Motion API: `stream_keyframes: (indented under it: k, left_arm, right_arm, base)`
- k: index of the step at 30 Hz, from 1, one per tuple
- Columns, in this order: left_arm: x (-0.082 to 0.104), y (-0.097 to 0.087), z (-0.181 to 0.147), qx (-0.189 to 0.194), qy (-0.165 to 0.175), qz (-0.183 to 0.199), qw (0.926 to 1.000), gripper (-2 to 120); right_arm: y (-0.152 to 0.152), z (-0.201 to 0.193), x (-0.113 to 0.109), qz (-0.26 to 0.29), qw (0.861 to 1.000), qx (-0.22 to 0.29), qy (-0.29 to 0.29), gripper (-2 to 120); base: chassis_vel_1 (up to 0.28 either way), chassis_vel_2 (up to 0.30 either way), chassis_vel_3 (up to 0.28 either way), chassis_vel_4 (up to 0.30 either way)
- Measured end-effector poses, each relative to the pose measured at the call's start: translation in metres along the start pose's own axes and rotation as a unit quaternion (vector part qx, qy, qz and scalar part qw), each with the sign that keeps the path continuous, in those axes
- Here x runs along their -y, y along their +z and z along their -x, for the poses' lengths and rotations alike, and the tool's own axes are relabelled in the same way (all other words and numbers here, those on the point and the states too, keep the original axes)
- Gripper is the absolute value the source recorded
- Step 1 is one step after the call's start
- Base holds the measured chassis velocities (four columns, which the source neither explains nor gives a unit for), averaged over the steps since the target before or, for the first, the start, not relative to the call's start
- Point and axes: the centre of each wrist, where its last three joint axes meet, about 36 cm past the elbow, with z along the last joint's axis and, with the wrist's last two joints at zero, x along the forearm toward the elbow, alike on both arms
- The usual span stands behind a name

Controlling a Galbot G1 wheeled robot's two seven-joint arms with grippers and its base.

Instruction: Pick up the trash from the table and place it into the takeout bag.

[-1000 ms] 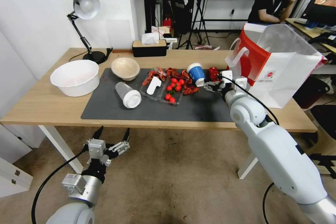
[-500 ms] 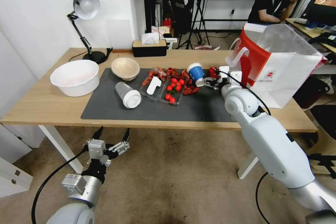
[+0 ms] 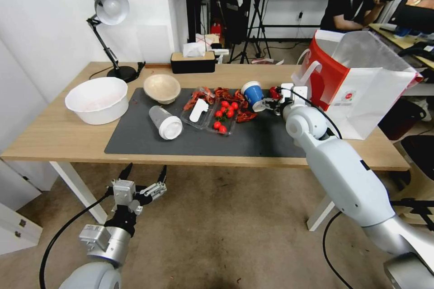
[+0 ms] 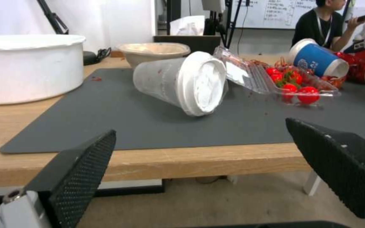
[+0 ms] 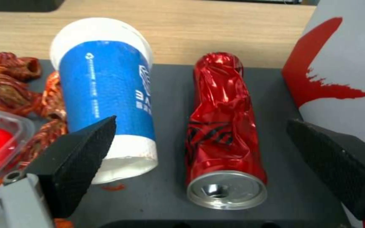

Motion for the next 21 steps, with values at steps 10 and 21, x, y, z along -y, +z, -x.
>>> stream_keyframes:
  k: [10, 21]
  left_arm:
    - [0.0, 0.001, 0.0, -0.001, -0.002, -0.002, 1.0, 100]
    - [-0.001, 0.002, -0.001, -0.002, -0.004, -0.002, 1.0, 100]
  right_arm:
    - [-0.005, 0.021, -0.001, 0.005, 0.999, -0.031, 0.021, 100]
    - [-0.009, 0.042, 0.003, 0.011, 0.997, -0.063, 0.031, 100]
  base:
    - [0.0, 0.0, 0.0, 0.0]
    - [0.0, 0.0, 0.0, 0.0]
